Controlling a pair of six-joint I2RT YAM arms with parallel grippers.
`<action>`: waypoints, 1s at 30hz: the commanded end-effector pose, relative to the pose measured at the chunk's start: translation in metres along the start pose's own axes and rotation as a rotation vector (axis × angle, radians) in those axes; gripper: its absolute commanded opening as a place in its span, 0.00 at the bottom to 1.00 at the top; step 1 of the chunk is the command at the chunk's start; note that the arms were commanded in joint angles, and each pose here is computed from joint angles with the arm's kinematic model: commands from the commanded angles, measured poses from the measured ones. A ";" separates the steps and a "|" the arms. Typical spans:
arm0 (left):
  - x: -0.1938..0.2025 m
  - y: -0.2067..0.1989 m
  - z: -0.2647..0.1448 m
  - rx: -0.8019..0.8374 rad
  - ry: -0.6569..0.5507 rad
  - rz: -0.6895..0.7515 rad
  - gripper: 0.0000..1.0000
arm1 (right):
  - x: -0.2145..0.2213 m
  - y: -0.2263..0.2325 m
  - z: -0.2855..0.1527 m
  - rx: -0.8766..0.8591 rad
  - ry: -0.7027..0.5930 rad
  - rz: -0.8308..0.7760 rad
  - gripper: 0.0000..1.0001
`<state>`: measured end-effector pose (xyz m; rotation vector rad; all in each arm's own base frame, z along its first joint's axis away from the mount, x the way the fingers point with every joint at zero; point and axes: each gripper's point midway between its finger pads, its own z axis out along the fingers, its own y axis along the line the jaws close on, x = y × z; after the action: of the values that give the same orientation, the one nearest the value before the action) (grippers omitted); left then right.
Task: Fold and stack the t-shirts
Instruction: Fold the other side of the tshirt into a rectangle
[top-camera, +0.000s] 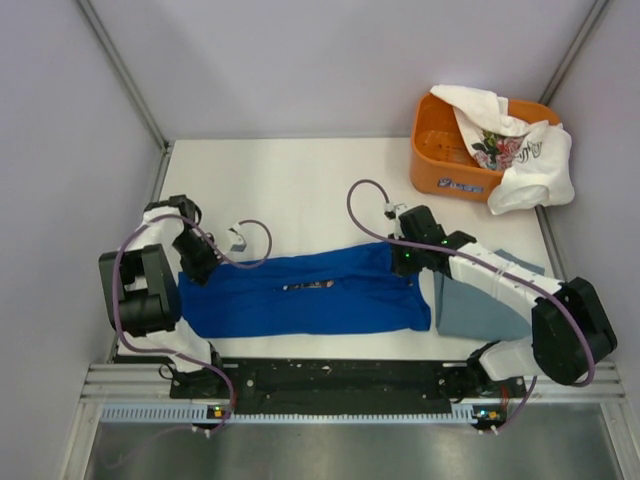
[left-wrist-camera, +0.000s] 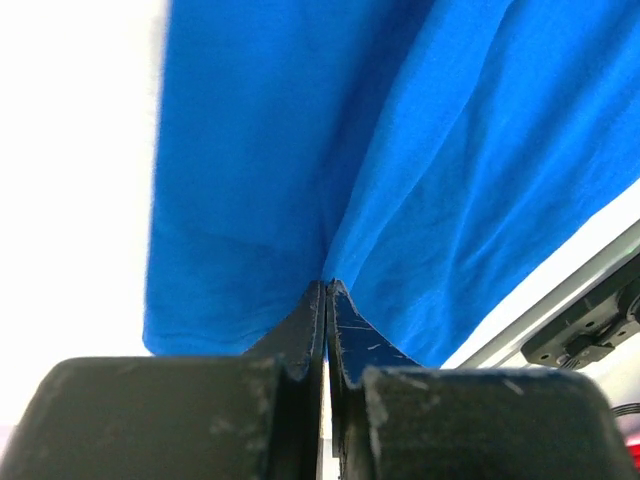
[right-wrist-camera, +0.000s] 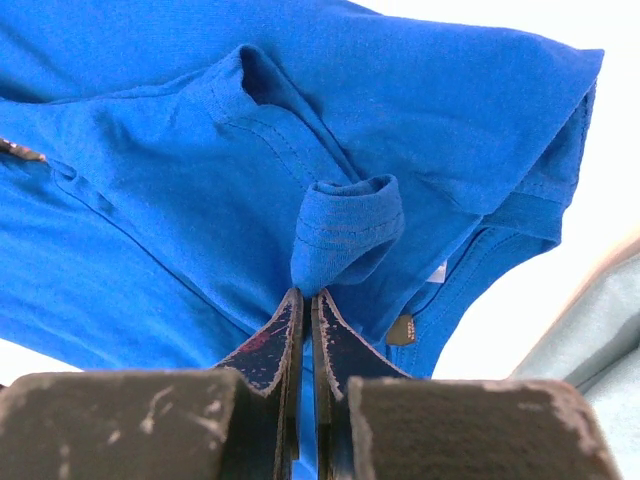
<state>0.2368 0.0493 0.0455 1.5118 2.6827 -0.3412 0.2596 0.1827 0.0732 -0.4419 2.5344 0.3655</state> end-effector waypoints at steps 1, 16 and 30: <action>-0.025 0.025 -0.040 -0.170 -0.107 -0.007 0.00 | -0.023 -0.001 -0.013 0.007 -0.074 -0.020 0.00; -0.061 0.095 -0.132 -0.743 -0.278 0.027 0.00 | -0.072 0.006 -0.030 -0.027 -0.128 -0.095 0.00; 0.012 0.027 -0.015 -0.451 0.019 0.177 0.00 | 0.034 0.032 -0.010 -0.140 0.119 -0.012 0.00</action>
<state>0.2545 0.0706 0.0550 1.5257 2.4046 0.2271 0.2181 0.1930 0.0586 -0.5856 2.6515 0.4716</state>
